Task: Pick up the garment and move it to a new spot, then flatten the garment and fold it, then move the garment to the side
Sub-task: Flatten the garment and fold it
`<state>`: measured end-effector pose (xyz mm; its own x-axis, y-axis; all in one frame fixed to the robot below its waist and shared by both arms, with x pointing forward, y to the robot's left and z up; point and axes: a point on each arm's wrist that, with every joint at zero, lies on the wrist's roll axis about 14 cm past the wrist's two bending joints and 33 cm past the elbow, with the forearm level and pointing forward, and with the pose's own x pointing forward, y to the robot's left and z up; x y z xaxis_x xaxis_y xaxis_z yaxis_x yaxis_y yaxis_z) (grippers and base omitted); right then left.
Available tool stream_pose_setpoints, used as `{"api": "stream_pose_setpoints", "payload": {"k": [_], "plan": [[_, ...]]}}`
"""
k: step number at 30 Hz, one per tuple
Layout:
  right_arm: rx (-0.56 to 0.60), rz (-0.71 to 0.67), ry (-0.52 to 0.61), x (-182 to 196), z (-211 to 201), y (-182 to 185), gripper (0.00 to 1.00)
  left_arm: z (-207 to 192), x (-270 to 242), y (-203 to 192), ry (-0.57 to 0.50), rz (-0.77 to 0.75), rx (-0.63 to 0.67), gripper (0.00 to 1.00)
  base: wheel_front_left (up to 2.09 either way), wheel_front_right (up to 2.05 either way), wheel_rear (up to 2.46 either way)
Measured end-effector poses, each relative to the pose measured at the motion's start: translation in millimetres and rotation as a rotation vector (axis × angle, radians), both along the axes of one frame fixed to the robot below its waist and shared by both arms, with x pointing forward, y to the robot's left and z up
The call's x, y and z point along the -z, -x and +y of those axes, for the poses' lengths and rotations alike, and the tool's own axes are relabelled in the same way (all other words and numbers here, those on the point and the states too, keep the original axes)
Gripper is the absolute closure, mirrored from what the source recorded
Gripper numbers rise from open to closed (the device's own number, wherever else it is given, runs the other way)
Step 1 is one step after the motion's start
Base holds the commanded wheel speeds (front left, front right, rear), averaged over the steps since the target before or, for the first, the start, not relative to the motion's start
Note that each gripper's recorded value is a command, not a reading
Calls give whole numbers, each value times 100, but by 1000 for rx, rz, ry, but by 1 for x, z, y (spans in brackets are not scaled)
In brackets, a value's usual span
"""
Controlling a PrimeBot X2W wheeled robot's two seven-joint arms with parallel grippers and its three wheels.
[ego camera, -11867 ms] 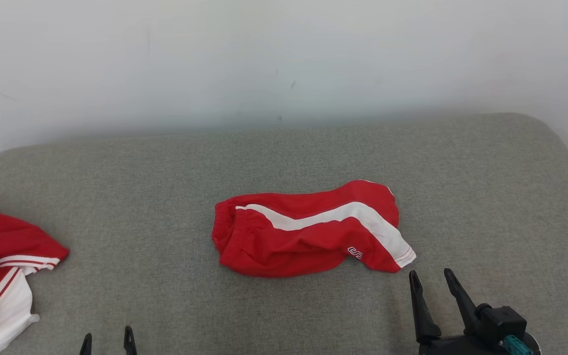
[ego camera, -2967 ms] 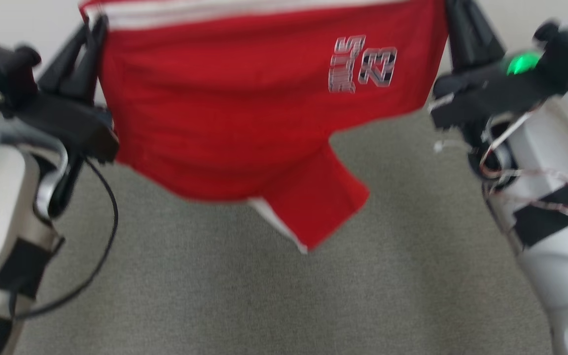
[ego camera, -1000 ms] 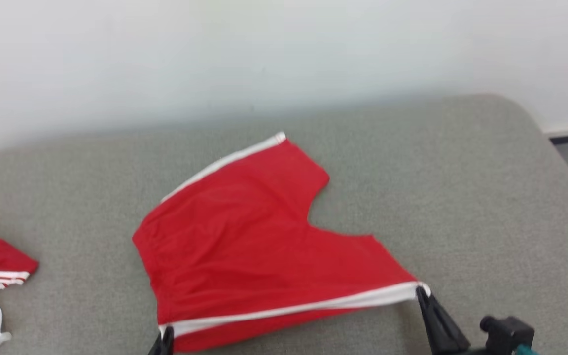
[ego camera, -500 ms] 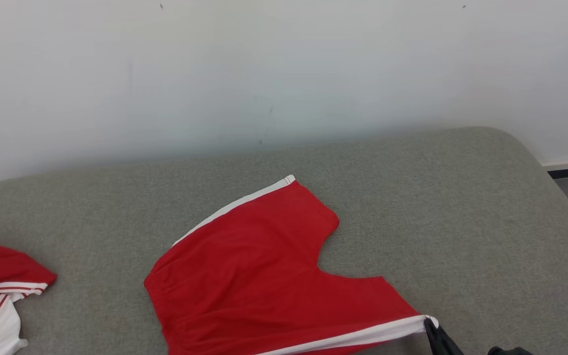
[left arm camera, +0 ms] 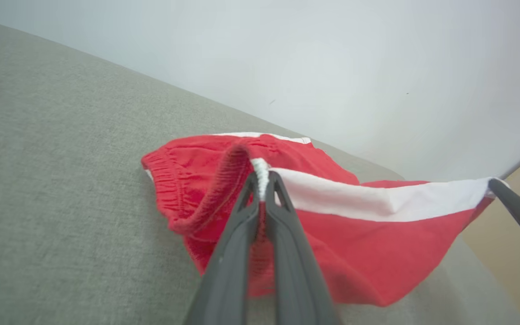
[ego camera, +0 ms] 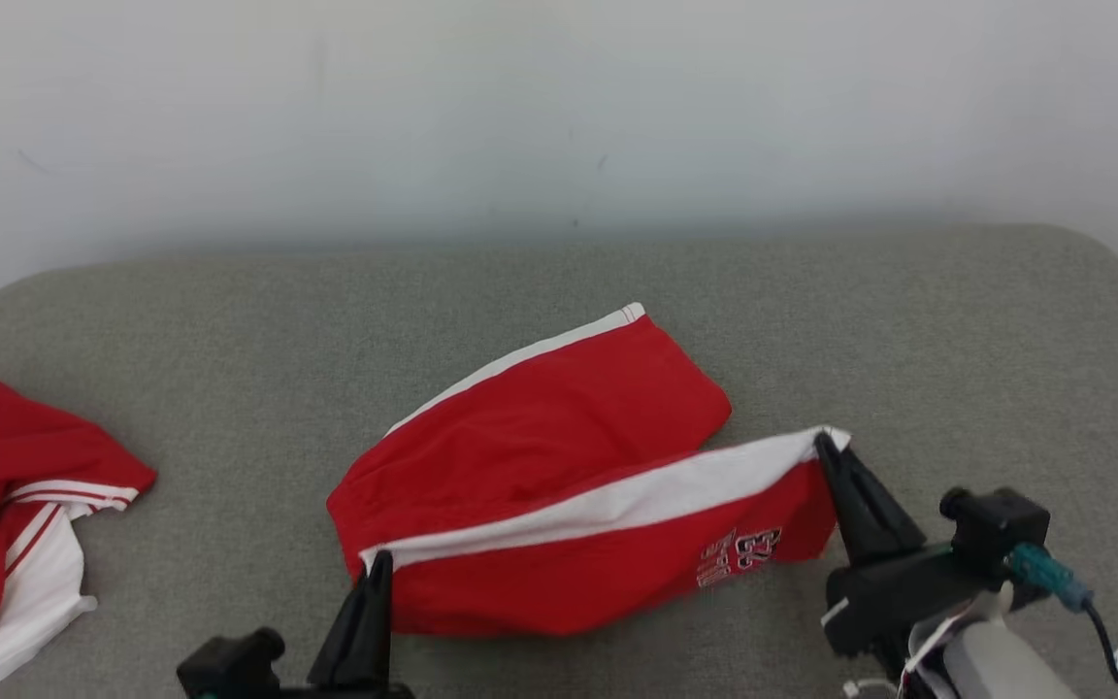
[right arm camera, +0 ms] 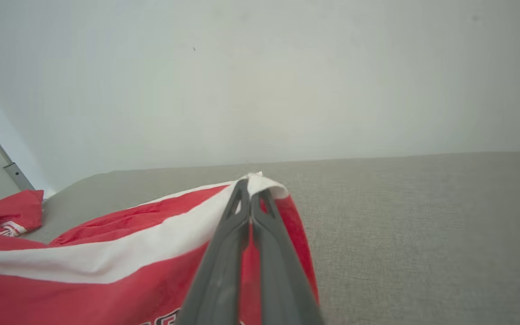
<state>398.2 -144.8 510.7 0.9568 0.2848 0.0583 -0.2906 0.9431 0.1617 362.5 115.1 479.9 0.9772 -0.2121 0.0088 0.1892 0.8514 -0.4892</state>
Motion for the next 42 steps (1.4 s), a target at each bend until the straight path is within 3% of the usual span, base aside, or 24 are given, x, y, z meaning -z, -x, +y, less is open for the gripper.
{"api": "stream_pose_setpoints", "payload": {"k": [6, 16, 26, 33, 34, 35, 37, 42], "plan": [[-36, -56, 50, -24, 10, -66, 100, 9, -26, -47, 24, -71, -43, 100, 0, 0, 0], [-83, 2, 126, 1, 30, -154, 100, 28, -18, -105, 6, -65, -97, 100, 0, 0, 0], [-147, 85, 161, 47, 60, -202, 100, 44, 10, -133, 17, -6, -134, 100, 0, 0, 0], [-174, 125, 158, 69, 76, -211, 100, 55, 26, -130, 11, 35, -163, 100, 0, 0, 0], [-173, 135, 158, 73, 77, -213, 25, 56, 29, -129, 6, 46, -163, 100, 0, 0, 0], [-168, 144, 151, 75, 76, -213, 0, 55, 30, -129, 5, 48, -162, 85, 0, 0, 0], [-161, 146, 148, 75, 75, -213, 0, 55, 29, -129, 5, 46, -162, 0, 0, 0, 0], [-144, 127, 150, 67, 68, -214, 0, 58, 31, -127, -21, 46, -168, 0, 0, 0, 0]]}}
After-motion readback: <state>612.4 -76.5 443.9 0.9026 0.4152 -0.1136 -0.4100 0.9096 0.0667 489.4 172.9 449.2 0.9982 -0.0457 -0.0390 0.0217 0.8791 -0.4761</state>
